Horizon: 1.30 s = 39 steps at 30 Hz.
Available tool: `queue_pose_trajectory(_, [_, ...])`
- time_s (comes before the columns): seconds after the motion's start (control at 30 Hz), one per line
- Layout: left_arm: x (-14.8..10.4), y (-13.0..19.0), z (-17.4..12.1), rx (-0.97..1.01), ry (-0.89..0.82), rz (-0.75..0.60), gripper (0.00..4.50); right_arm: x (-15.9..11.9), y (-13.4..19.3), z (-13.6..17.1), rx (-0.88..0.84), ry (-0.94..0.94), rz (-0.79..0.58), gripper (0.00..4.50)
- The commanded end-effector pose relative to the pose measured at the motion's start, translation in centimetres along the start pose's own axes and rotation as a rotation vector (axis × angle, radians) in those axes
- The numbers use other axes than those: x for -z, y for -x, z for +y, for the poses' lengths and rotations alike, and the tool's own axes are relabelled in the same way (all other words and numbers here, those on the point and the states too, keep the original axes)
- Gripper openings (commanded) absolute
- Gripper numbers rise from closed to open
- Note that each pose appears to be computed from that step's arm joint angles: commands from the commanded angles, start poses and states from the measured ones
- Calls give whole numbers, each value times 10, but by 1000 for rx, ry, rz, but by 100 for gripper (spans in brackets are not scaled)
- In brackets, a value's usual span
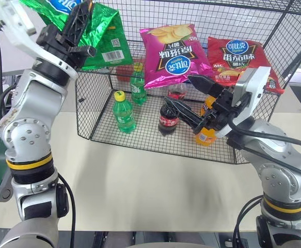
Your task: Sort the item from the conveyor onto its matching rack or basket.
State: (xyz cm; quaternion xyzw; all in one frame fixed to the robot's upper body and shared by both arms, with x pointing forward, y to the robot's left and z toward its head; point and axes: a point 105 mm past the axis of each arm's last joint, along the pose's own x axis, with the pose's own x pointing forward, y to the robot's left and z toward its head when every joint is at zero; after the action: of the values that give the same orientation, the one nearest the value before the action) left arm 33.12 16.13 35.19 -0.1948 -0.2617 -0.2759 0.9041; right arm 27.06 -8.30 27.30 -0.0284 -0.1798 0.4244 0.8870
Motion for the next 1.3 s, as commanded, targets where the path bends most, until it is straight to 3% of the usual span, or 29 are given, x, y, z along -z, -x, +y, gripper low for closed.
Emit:
queue_pose_trajectory(0.03, [-7, -1, -8, 51, -16, -53, 3, -7, 2, 3, 2, 24, -32, 450])
queue_pose_trajectory(0.27, [6, 0, -8, 53, 0, -28, 3, -6, 2, 4, 0, 21, -31, 450])
queue_pose_trajectory(0.4, [22, 19, -6, 16, 30, 38, 3, -5, 3, 4, 1, 22, -29, 450])
queue_pose_trajectory(0.77, [26, 55, 11, -221, 135, 73, 3, -2, 3, 6, -9, 10, -27, 450])
queue_pose_trajectory(1.1, [59, 54, -3, -298, 351, 162, 3, -1, 2, 5, -21, 20, -12, 450])
queue_pose_trajectory(1.3, [65, 46, -4, -392, 425, 131, 3, 0, 3, 4, -8, 22, -3, 450])
